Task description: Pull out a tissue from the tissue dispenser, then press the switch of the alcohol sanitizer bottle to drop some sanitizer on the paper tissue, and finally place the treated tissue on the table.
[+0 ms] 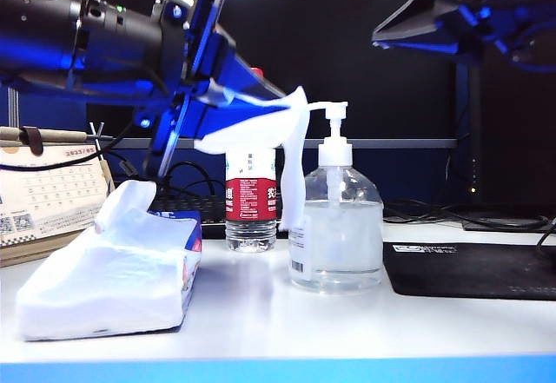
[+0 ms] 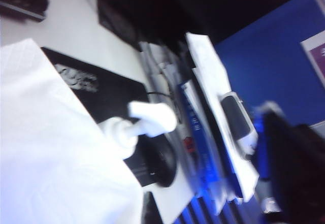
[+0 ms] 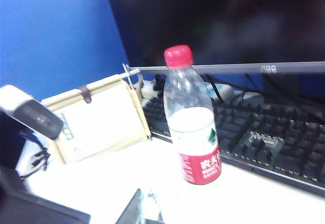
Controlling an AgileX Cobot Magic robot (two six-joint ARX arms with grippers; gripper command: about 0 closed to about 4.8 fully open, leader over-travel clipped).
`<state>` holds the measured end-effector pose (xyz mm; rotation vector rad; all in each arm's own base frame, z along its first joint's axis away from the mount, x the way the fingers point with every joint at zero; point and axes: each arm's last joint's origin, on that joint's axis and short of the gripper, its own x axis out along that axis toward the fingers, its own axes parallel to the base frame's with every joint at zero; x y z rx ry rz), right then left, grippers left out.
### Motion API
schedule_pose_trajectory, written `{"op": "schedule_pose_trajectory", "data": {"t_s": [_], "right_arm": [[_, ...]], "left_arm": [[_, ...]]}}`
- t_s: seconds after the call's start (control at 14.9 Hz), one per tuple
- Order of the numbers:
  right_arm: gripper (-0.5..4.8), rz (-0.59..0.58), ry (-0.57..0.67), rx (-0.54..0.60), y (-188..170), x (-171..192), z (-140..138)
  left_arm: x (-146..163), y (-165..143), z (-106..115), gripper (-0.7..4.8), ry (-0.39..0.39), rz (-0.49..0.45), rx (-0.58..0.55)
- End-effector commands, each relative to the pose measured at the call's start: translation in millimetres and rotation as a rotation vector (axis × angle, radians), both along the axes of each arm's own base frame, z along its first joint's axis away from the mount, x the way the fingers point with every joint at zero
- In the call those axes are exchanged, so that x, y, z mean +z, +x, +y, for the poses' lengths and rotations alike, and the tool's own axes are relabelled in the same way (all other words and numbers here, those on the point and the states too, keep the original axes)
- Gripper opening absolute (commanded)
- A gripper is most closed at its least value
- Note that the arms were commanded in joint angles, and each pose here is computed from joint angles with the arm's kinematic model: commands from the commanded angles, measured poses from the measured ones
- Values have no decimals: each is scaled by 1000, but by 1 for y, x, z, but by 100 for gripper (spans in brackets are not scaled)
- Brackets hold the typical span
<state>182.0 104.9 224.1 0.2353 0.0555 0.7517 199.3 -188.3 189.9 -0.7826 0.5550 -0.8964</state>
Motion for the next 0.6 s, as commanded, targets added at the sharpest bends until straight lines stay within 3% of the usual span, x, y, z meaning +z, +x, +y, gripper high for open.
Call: {"op": "schedule_pose_trajectory", "data": {"t_s": [0.07,0.6], "right_arm": [[-5,-27,14,9,5,4,3],[-5,27,4,74,40,19,24]], "left_arm": [[10,3,-4,-5,-40,-37,-30],[3,2,-13,-5,-48,-35,-48]]}}
